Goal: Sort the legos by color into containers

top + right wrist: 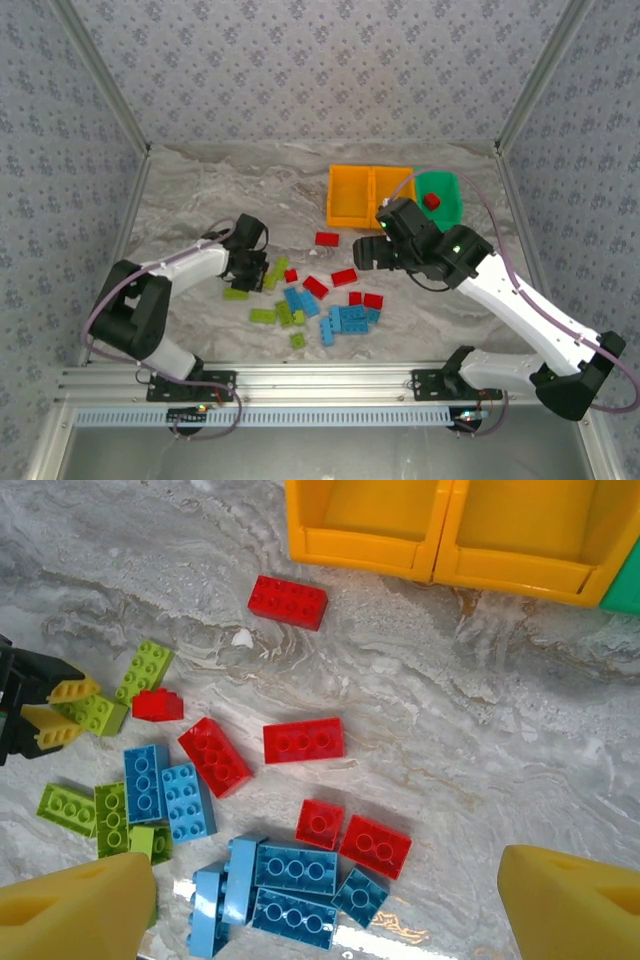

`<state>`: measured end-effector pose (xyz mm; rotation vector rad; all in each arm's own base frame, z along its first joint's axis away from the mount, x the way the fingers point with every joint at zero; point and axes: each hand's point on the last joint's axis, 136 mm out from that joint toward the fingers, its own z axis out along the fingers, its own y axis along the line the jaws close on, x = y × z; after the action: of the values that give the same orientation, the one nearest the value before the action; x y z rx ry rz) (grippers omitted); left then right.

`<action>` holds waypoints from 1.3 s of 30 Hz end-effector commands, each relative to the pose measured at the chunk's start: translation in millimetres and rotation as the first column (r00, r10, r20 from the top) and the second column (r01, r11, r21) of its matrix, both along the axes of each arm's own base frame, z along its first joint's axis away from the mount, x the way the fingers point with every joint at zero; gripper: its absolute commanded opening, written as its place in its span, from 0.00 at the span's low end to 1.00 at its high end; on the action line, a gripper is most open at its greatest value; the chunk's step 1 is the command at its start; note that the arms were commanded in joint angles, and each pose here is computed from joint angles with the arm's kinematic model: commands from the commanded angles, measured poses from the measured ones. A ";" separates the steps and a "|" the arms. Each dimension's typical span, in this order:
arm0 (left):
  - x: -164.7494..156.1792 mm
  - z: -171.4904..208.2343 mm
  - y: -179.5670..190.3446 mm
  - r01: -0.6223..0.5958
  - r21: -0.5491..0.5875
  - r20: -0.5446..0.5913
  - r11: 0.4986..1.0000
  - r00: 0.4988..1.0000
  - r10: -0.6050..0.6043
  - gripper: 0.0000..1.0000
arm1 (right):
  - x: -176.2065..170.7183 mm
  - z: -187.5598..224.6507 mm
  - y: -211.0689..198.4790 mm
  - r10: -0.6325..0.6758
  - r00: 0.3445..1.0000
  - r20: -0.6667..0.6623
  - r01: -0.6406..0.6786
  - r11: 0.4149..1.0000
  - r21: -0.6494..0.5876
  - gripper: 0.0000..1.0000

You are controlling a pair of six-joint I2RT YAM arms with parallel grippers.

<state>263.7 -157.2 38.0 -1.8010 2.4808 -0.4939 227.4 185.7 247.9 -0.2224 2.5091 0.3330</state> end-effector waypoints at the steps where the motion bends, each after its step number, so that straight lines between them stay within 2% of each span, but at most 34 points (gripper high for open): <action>1: 23.3 66.4 -18.3 0.155 -0.007 0.229 0.988 0.962 -0.150 0.22 | -7.1 1.8 6.9 0.027 1.000 -0.013 -0.027 0.999 0.047 0.92; 3: 44.2 114.8 -39.2 0.273 0.078 0.381 0.959 0.880 -0.282 0.23 | -6.4 4.1 6.0 0.018 1.000 -0.003 -0.018 0.998 0.058 0.92; 5: 69.6 151.2 -70.8 0.388 0.158 0.481 0.908 0.773 -0.414 0.24 | -4.2 7.4 2.8 0.000 1.000 0.019 -0.001 0.998 0.059 0.92; 6: 82.9 162.2 -89.6 0.436 0.198 0.495 0.878 0.728 -0.474 0.24 | -3.0 8.4 0.9 -0.012 1.000 0.026 0.010 0.998 0.060 0.92; 8: 110.5 173.6 -127.9 0.524 0.254 0.518 0.813 0.636 -0.572 0.24 | -2.4 11.4 -1.9 -0.027 0.999 0.036 0.024 0.998 0.063 0.92; 12: 163.6 168.9 -192.1 0.588 0.330 0.550 0.738 0.516 -0.657 0.24 | -7.2 12.5 -11.3 -0.053 0.998 0.038 0.051 0.997 0.059 0.92; 16: 201.2 159.0 -226.8 0.617 0.397 0.537 0.680 0.444 -0.717 0.29 | -14.0 14.3 -24.4 -0.080 0.995 0.052 0.077 0.995 0.061 0.92; 18: 212.5 150.3 -230.4 0.617 0.423 0.499 0.663 0.452 -0.739 0.34 | -16.8 15.0 -30.6 -0.088 0.994 0.062 0.084 0.995 0.058 0.92; 19: 214.6 147.8 -233.2 0.629 0.435 0.483 0.644 0.441 -0.757 0.39 | -18.7 14.6 -33.3 -0.110 0.992 0.056 0.106 0.992 0.070 0.93; 21: 217.9 140.8 -232.0 0.632 0.445 0.451 0.634 0.454 -0.769 0.52 | -20.8 15.6 -37.9 -0.123 0.991 0.061 0.118 0.990 0.075 0.93; 23: 217.5 142.2 -233.7 0.641 0.444 0.447 0.626 0.448 -0.774 0.59 | -20.8 18.3 -39.2 -0.127 0.989 0.071 0.121 0.989 0.084 0.93; 26: 210.5 158.9 -230.6 0.649 0.464 0.448 0.603 0.416 -0.791 0.60 | -22.8 5.1 -41.8 -0.127 0.991 0.052 0.124 0.991 0.055 0.93; 30: 187.3 203.6 -206.8 0.619 0.533 0.472 0.578 0.349 -0.809 0.59 | -20.6 -11.8 -43.5 -0.124 0.992 0.033 0.124 0.992 0.003 0.94; 32: 166.2 225.9 -181.6 0.576 0.572 0.504 0.584 0.315 -0.804 0.59 | -17.5 -26.3 -37.3 -0.094 0.996 0.007 0.095 0.995 -0.030 0.95; 36: 107.2 244.9 -124.5 0.523 0.627 0.525 0.577 0.264 -0.809 0.61 | -5.3 -59.0 -9.4 -0.023 0.997 -0.070 0.018 0.997 -0.070 0.96; 38: 72.8 247.3 -99.3 0.514 0.663 0.523 0.545 0.203 -0.828 0.64 | 3.4 -78.7 11.4 0.023 0.993 -0.114 -0.031 0.997 -0.071 0.99; 39: 55.1 246.2 -87.3 0.514 0.691 0.505 0.508 0.159 -0.848 0.68 | 7.7 -88.4 19.6 0.038 0.990 -0.132 -0.048 0.996 -0.074 0.99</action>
<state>341.9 -262.0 273.9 -0.0990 2.3082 -0.6453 225.3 180.4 179.9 -0.2069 2.6301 0.2219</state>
